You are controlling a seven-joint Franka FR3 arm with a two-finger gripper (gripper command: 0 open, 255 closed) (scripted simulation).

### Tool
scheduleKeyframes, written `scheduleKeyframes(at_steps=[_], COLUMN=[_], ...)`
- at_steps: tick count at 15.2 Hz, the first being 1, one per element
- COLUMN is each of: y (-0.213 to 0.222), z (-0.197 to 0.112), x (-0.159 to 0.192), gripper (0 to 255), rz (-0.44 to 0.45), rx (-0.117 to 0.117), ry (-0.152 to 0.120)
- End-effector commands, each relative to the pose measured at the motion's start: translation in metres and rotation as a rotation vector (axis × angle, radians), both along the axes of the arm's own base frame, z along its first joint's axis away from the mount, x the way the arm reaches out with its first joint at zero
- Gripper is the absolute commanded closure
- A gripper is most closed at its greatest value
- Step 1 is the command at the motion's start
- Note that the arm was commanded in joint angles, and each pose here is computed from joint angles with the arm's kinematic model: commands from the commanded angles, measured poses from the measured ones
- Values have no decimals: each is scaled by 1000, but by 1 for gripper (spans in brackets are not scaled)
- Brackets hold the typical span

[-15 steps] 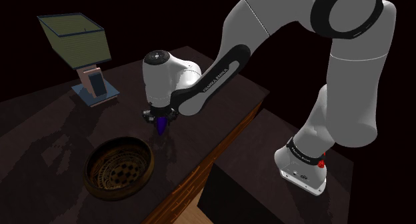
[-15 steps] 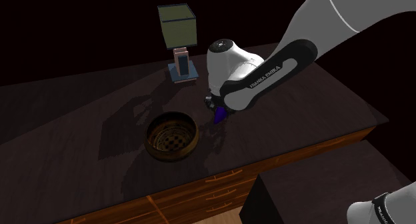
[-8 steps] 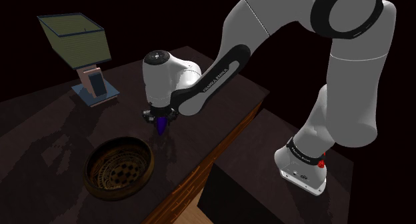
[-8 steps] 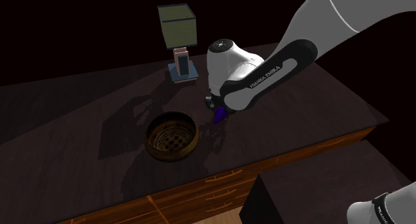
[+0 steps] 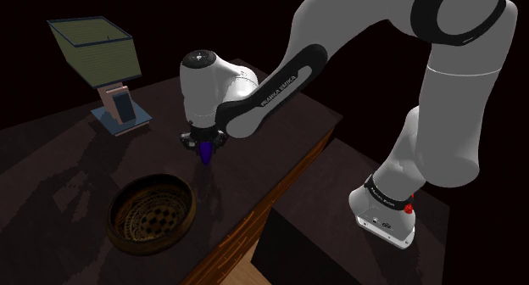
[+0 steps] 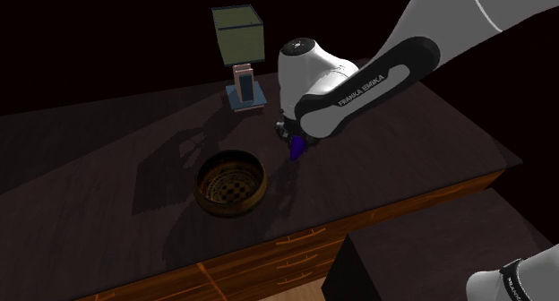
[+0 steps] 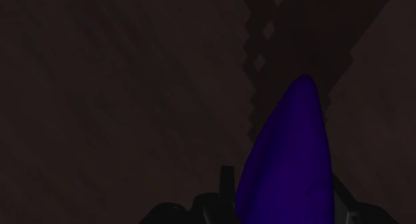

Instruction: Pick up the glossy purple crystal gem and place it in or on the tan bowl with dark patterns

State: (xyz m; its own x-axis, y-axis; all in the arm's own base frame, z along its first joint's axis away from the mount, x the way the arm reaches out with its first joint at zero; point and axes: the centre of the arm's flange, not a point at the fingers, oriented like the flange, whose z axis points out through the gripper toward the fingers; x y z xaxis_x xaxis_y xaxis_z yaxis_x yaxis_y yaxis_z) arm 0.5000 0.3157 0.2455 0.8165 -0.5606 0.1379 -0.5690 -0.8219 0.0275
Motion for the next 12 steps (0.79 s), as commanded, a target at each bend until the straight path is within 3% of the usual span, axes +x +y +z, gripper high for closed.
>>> scheduleKeyframes(at_steps=[1, 12], y=[0, 0], z=[11, 69], x=[0, 0], gripper=[255, 255], rz=[0, 0], rx=[0, 0], ry=[0, 0])
